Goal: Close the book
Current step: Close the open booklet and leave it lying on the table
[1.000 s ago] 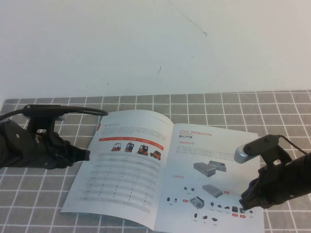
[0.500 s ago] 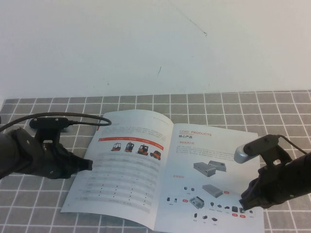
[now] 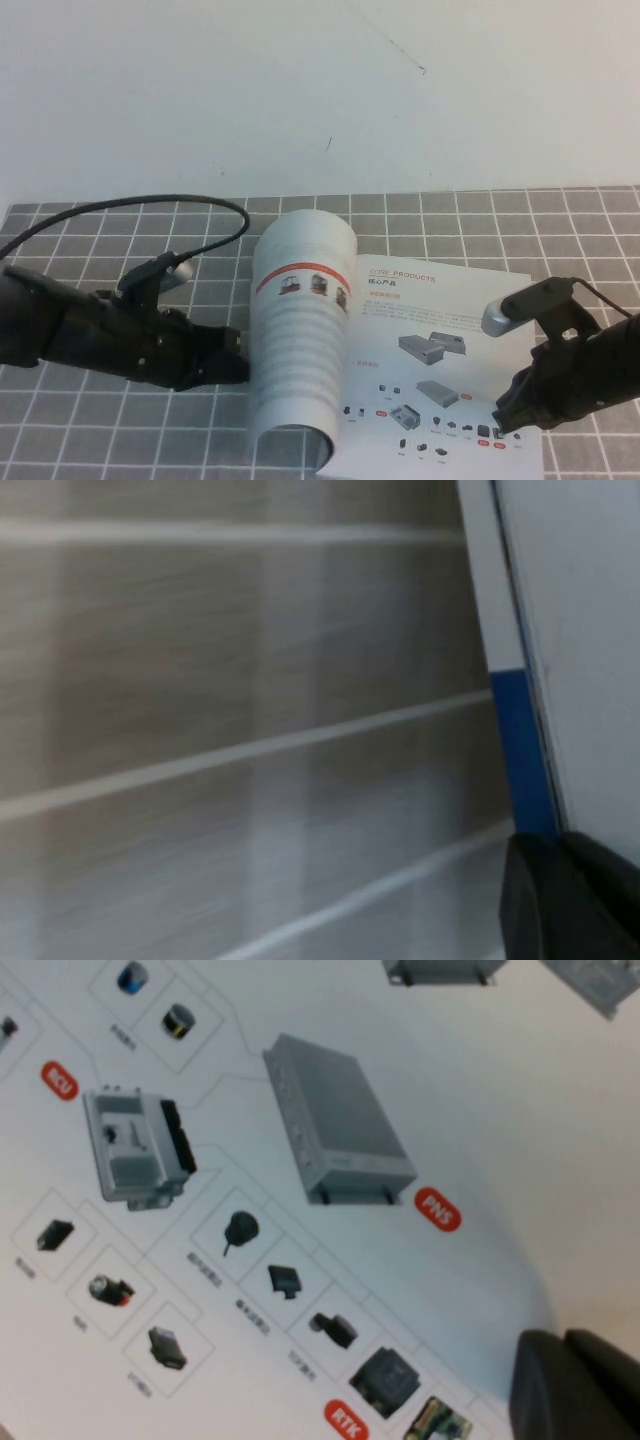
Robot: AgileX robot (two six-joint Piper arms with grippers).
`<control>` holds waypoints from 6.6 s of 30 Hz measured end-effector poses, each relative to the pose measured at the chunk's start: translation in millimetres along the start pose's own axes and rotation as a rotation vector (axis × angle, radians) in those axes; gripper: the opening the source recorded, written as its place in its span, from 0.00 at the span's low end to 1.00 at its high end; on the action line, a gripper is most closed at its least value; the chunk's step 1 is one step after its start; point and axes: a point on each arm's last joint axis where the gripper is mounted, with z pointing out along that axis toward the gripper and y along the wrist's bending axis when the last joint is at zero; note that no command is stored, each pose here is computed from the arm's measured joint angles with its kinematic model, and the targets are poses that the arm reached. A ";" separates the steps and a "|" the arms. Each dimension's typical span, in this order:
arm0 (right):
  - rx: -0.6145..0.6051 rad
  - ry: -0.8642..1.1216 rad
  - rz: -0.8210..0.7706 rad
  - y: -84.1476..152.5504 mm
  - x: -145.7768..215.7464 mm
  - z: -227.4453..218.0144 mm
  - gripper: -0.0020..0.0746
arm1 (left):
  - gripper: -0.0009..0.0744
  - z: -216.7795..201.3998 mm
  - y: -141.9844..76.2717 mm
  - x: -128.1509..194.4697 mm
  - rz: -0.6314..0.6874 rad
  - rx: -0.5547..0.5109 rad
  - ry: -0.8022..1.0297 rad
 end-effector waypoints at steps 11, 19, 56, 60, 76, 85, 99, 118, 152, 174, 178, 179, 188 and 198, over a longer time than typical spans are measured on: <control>-0.010 -0.012 0.038 0.8 -1.1 0.2 0.02 | 0.01 -14.2 -49.5 -3.6 0.071 0.568 -0.063; 0.042 -0.086 0.013 -6.7 -8.0 -26.7 0.02 | 0.01 -20.9 -49.6 -4.2 0.105 0.568 -0.073; 0.696 -0.633 -0.071 43.8 110.7 -286.7 0.02 | 0.01 -221.6 -63.9 121.2 0.714 -0.509 -0.952; 0.704 -0.688 -0.093 52.0 132.2 -273.4 0.02 | 0.01 -216.8 -70.3 140.3 0.861 -0.492 -0.991; 0.502 -0.732 -0.106 65.9 164.0 -218.8 0.02 | 0.01 -206.6 -68.6 155.3 0.843 -0.388 -1.066; 0.478 -0.711 -0.114 67.5 165.3 -216.7 0.02 | 0.01 -206.6 -69.1 155.3 0.837 -0.378 -1.069; 0.478 -0.711 -0.115 67.7 165.6 -216.7 0.02 | 0.01 -205.5 -69.6 157.4 0.845 -0.363 -1.069; 0.477 -0.713 -0.114 68.0 165.6 -216.9 0.02 | 0.01 -165.7 -6.3 220.5 0.766 -0.566 -1.186; 0.476 -0.713 -0.116 68.4 166.1 -216.9 0.02 | 0.01 -145.7 12.8 232.9 0.322 -0.463 -0.932; 0.476 -0.713 -0.116 68.4 166.1 -216.9 0.02 | 0.01 -143.2 9.2 233.8 0.375 -0.395 -0.902; 0.476 -0.713 -0.116 68.4 166.1 -216.9 0.02 | 0.01 -143.2 9.2 233.8 0.375 -0.395 -0.902; 0.476 -0.713 -0.116 68.4 166.1 -216.9 0.02 | 0.01 -143.2 9.2 233.8 0.375 -0.395 -0.902; 0.476 -0.713 -0.116 68.4 166.1 -216.9 0.02 | 0.01 -143.2 9.2 233.8 0.375 -0.395 -0.902; 0.469 -0.705 -0.106 66.2 168.6 -209.3 0.02 | 0.01 -143.2 9.2 233.8 0.377 -0.396 -0.902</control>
